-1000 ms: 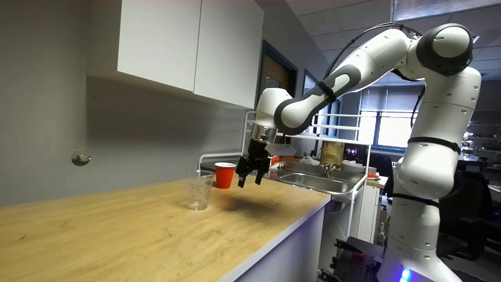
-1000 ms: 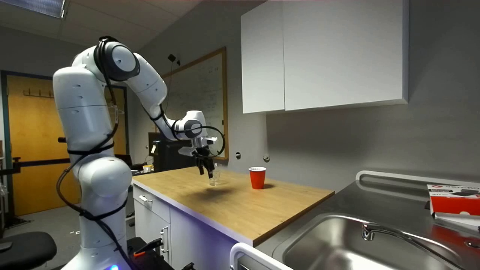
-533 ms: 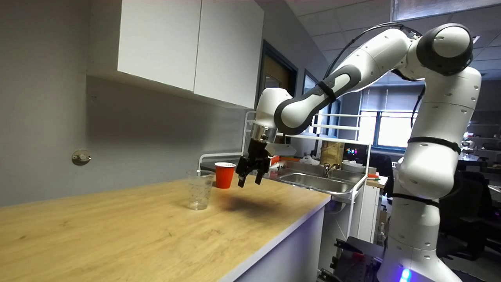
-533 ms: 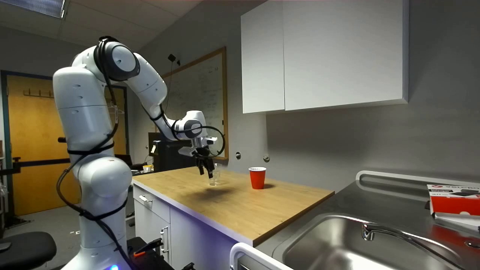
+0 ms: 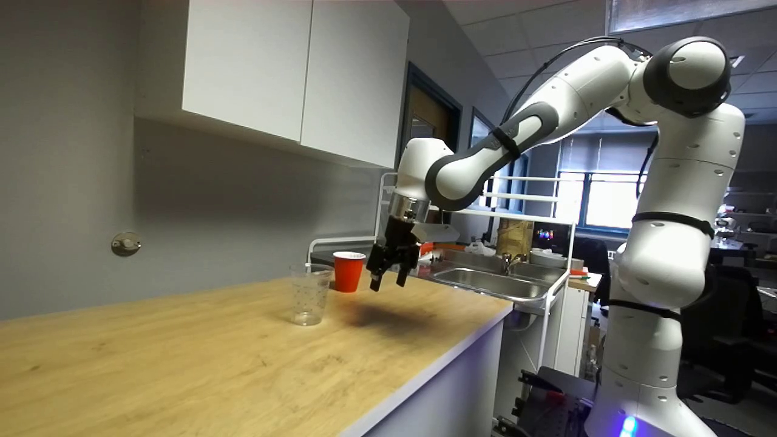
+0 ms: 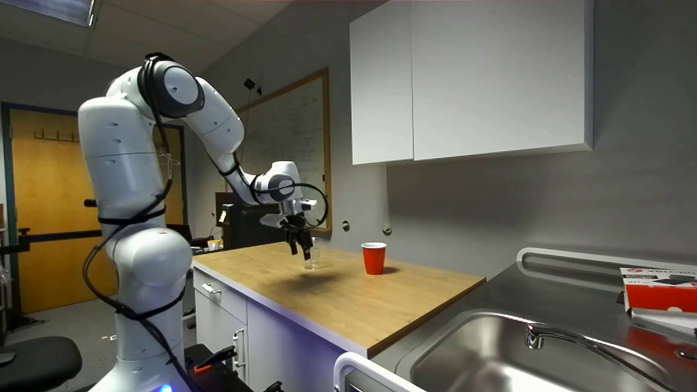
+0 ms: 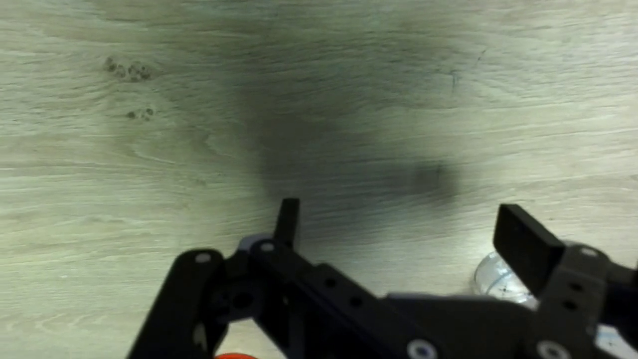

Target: Pour the contents of the red cup into the clear cup

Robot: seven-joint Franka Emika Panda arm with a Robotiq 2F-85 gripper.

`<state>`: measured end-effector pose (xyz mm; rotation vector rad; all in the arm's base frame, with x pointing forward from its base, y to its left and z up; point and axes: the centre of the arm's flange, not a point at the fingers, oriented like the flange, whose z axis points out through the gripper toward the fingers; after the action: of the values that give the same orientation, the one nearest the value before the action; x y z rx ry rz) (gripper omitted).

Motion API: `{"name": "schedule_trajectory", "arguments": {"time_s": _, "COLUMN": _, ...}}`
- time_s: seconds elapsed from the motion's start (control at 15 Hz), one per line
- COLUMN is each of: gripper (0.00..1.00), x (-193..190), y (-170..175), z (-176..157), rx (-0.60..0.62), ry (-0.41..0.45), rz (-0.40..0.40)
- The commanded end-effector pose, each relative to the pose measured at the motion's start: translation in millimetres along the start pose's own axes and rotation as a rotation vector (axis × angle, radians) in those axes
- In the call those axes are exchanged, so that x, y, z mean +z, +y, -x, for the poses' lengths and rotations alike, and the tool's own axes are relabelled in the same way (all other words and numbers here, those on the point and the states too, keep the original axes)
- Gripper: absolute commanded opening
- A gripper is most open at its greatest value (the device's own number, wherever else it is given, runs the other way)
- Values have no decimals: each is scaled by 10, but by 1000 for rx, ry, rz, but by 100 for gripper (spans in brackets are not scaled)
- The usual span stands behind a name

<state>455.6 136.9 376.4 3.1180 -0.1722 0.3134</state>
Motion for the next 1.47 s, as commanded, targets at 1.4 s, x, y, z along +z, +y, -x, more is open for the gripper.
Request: {"name": "schedule_trajectory", "arguments": {"time_s": 1.4, "gripper": 100, "x": -743, "y": 1025, "z": -2144, "rx": 182, "ry": 262, "rz": 96}}
